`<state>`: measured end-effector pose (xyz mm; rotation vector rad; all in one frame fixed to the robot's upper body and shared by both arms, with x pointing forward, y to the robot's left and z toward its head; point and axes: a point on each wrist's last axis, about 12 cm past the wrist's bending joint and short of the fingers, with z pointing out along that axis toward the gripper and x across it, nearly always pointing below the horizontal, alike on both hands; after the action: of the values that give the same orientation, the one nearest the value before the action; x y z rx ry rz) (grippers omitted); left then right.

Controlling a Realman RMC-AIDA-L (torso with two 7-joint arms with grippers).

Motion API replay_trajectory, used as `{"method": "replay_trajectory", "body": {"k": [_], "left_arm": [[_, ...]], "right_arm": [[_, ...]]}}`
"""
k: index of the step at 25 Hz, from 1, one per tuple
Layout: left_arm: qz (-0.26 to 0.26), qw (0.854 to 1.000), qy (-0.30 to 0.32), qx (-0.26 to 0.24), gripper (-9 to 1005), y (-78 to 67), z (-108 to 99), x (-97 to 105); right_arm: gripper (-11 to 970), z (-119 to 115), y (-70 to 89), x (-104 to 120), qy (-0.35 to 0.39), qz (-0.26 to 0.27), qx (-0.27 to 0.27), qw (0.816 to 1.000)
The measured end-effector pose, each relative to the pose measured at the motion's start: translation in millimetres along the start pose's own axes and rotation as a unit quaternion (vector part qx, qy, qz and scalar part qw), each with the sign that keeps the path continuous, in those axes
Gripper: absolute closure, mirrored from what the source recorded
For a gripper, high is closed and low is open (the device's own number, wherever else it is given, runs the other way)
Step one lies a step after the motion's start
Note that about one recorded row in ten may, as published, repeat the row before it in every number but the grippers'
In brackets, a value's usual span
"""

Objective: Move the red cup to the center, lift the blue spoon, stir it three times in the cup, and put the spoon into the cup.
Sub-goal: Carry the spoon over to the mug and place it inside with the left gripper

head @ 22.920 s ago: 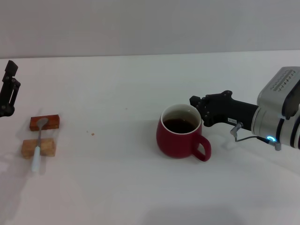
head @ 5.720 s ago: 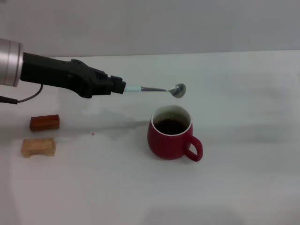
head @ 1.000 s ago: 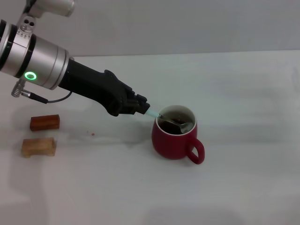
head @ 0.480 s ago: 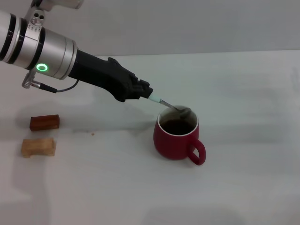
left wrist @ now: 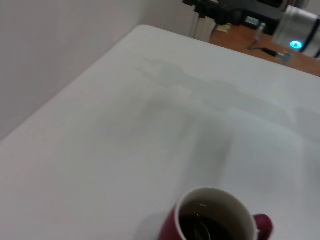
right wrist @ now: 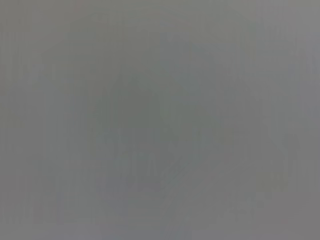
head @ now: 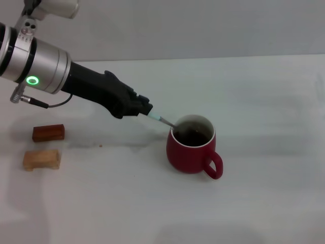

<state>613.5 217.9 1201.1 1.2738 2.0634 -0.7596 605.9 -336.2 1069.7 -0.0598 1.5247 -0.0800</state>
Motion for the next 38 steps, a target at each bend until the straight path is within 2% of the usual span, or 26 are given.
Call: {"method": "replay_trajectory", "body": {"k": [8,16,20,24,28,32,38], "left_arm": [[0.016,1.000,0.002,0.022,865,-6.9,4.4,-5.2],[0.028,1.000,-0.011,-0.004,865,-0.5,8.0,-15.0],[0.024,1.000,-0.014,-0.016,864,2.8,6.4,-12.6],[0.007,1.000,-0.014,-0.021,864,5.0,1.7,-1.0],[-0.001,1.000,-0.022,-0.009,865,1.7,0.5,5.5],[0.017,0.999,-0.044,0.022,865,-6.7,7.2,0.7],[0.026,0.998,-0.049,0.042,865,-11.1,17.0,-1.7]], "right_arm": [[453,2.9,2.4,-2.1,-0.002,-0.001,-0.004,1.000],[453,3.0,3.4,-1.6,0.000,0.000,-0.005,1.000],[453,2.3,3.1,-0.9,0.001,0.001,-0.004,1.000],[454,1.5,2.5,-0.2,0.002,0.001,-0.003,1.000],[454,1.5,2.5,-0.2,0.002,0.001,-0.003,1.000],[454,5.7,6.4,-3.1,-0.001,-0.009,-0.008,1.000],[453,7.7,8.2,-4.3,-0.002,-0.010,-0.010,1.000]]}}
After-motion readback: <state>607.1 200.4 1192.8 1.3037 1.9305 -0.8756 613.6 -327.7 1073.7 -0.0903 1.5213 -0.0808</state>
